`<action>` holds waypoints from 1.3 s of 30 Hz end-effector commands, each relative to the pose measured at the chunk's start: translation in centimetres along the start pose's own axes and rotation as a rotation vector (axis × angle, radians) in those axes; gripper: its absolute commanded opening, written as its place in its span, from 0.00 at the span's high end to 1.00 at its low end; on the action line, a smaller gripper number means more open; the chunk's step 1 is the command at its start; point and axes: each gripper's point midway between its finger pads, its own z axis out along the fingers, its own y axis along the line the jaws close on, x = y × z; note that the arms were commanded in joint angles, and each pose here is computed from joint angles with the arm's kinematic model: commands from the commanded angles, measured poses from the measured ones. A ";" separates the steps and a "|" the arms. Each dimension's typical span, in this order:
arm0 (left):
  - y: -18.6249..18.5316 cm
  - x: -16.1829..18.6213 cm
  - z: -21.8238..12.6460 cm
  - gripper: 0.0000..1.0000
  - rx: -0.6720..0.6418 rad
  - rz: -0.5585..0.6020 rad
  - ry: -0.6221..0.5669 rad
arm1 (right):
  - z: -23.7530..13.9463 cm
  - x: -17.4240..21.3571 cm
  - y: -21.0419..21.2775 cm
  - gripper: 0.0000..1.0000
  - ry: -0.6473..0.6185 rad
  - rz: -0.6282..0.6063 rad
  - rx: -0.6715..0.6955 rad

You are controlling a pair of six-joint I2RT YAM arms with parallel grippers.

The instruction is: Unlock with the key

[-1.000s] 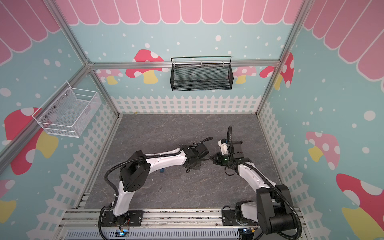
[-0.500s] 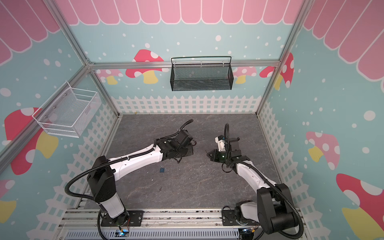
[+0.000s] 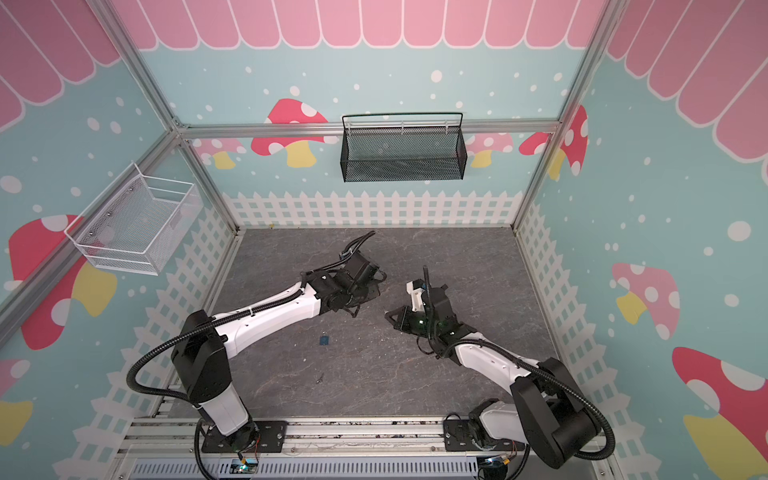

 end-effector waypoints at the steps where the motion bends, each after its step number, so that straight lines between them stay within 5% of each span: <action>1: 0.3 -0.5 0.2 1.00 -0.042 -0.023 -0.024 | 0.4 -1.4 2.2 1.00 -0.072 0.078 -0.098; 39: 0.9 -0.8 -0.4 1.00 -0.058 -0.023 -0.037 | 3.4 -3.8 4.4 1.00 -0.145 0.075 -0.172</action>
